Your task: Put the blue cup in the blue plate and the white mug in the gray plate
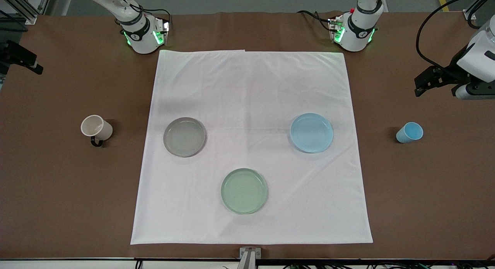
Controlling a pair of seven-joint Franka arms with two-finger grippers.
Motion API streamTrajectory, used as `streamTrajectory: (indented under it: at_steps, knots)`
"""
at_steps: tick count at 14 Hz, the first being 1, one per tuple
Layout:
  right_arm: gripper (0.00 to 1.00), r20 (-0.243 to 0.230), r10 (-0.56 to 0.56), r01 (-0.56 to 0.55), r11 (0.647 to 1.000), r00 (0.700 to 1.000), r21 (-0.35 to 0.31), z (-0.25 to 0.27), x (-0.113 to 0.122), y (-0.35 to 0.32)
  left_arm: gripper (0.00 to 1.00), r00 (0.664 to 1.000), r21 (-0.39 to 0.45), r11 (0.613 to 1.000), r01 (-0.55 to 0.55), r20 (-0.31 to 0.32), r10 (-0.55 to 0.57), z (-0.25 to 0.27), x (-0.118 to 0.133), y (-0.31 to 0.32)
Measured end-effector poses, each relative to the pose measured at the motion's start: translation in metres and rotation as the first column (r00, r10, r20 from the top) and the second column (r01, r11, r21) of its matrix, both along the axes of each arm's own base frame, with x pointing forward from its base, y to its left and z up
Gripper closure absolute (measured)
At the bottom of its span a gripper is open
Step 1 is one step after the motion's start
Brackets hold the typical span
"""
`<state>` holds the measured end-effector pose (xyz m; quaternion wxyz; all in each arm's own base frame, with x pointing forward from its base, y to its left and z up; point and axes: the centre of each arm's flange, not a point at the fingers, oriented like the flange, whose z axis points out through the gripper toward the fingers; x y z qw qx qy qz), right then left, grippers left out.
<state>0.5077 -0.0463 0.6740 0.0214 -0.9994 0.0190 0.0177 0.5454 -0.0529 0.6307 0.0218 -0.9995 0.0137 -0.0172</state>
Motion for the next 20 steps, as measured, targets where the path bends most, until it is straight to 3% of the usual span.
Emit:
streamTrajectory:
  at_steps: [7, 11, 14, 17, 20]
  knots:
    - [0.00, -0.004, -0.001, 0.001, 1.000, 1.000, 0.000, -0.002, 0.001, 0.000, 0.00, 0.998, 0.001, 0.998, 0.060, -0.014, -0.060, -0.005, 0.005, 0.021]
    - [0.00, -0.043, -0.010, 0.010, 1.000, 0.999, -0.002, -0.036, 0.024, -0.005, 0.00, 0.999, -0.007, 1.000, 0.013, -0.046, -0.014, -0.081, 0.026, 0.083]
    - [0.00, -0.101, -0.031, 0.030, 0.999, 0.994, -0.014, -0.115, 0.072, -0.018, 0.00, 0.999, -0.010, 1.000, -0.020, -0.027, 0.020, -0.158, 0.028, 0.106]
    - [0.00, -0.098, -0.084, 0.081, 0.996, 0.992, -0.030, -0.198, 0.113, -0.054, 0.00, 1.000, -0.011, 1.000, -0.025, 0.016, 0.025, -0.215, 0.018, 0.111]
    - [0.00, -0.072, -0.112, 0.109, 0.993, 0.991, -0.041, -0.267, 0.126, -0.078, 0.01, 0.999, -0.008, 1.000, 0.002, 0.047, -0.002, -0.264, 0.002, 0.131]
